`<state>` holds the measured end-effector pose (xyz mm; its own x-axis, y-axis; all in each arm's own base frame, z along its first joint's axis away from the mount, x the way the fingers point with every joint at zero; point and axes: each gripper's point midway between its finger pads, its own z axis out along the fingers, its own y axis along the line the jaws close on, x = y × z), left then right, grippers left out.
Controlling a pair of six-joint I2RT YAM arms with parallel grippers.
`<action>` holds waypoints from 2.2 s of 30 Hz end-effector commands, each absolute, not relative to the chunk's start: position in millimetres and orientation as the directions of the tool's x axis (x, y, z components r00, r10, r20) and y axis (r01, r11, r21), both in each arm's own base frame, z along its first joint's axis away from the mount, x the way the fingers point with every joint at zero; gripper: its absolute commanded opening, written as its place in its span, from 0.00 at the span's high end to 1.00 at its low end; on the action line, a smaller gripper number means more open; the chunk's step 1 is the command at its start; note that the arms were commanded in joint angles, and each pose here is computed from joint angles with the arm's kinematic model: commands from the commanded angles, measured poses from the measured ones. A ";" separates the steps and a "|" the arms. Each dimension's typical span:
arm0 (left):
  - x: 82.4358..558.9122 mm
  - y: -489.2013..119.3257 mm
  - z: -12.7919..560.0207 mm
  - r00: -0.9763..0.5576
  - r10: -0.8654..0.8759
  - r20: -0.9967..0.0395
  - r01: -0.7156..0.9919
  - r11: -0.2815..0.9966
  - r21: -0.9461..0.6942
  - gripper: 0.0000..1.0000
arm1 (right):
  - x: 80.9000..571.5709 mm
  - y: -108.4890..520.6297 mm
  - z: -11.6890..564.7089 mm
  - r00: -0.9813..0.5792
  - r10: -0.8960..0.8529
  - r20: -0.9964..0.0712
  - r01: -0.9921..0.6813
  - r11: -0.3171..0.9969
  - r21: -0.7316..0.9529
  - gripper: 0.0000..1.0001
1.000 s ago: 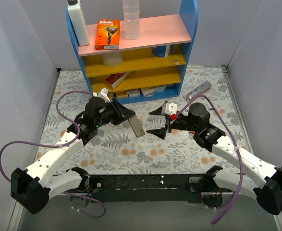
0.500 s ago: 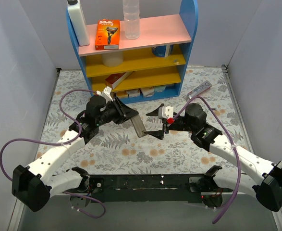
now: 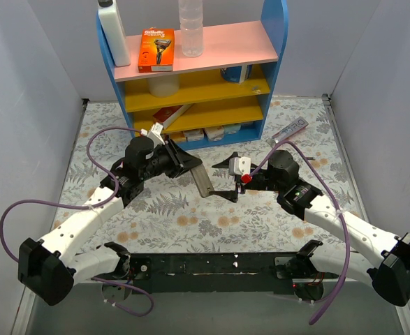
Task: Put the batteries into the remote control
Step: Remove the battery cover from the remote control.
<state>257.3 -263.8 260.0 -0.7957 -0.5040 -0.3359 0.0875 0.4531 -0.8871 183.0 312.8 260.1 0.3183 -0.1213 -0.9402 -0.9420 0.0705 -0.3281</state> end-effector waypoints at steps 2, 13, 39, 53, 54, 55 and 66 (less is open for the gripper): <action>256.8 -269.8 287.8 -0.798 -0.491 -0.351 0.146 0.407 -0.902 1.00 | 188.3 316.2 271.6 0.363 -0.104 -0.926 -0.924 0.088 -0.372 0.20; 255.8 -271.3 283.9 -0.808 -0.465 -0.362 0.155 0.425 -0.892 1.00 | 193.5 317.2 275.8 0.373 -0.099 -0.923 -0.916 0.116 -0.383 0.22; 249.2 -278.2 271.6 -0.851 -0.464 -0.247 0.066 0.372 -0.926 1.00 | 182.6 331.7 237.3 0.444 -0.196 -0.874 -0.884 0.061 -0.463 0.26; 231.3 -272.7 218.5 -0.895 -0.390 -0.217 0.017 0.455 -0.890 1.00 | 221.7 325.8 234.3 0.496 -0.199 -0.845 -0.793 0.293 -0.534 0.39; 232.3 -271.3 211.8 -0.893 -0.388 -0.226 0.017 0.474 -0.881 1.00 | 222.7 327.5 229.4 0.491 -0.206 -0.846 -0.796 0.288 -0.532 0.39; 232.4 -269.3 201.6 -0.894 -0.387 -0.228 0.009 0.493 -0.870 1.00 | 222.9 328.1 224.9 0.487 -0.211 -0.847 -0.799 0.284 -0.530 0.40; 264.6 -257.6 156.6 -0.832 -0.365 -0.417 0.101 0.640 -0.762 1.00 | 227.8 327.6 169.5 0.424 -0.270 -0.865 -0.825 0.279 -0.491 0.41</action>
<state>274.7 -246.7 162.5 -0.8014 -0.4575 -0.3852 0.0117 0.6321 -0.7748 200.7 335.5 163.5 0.3974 -0.2490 -0.8832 -0.8844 0.1526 -0.4410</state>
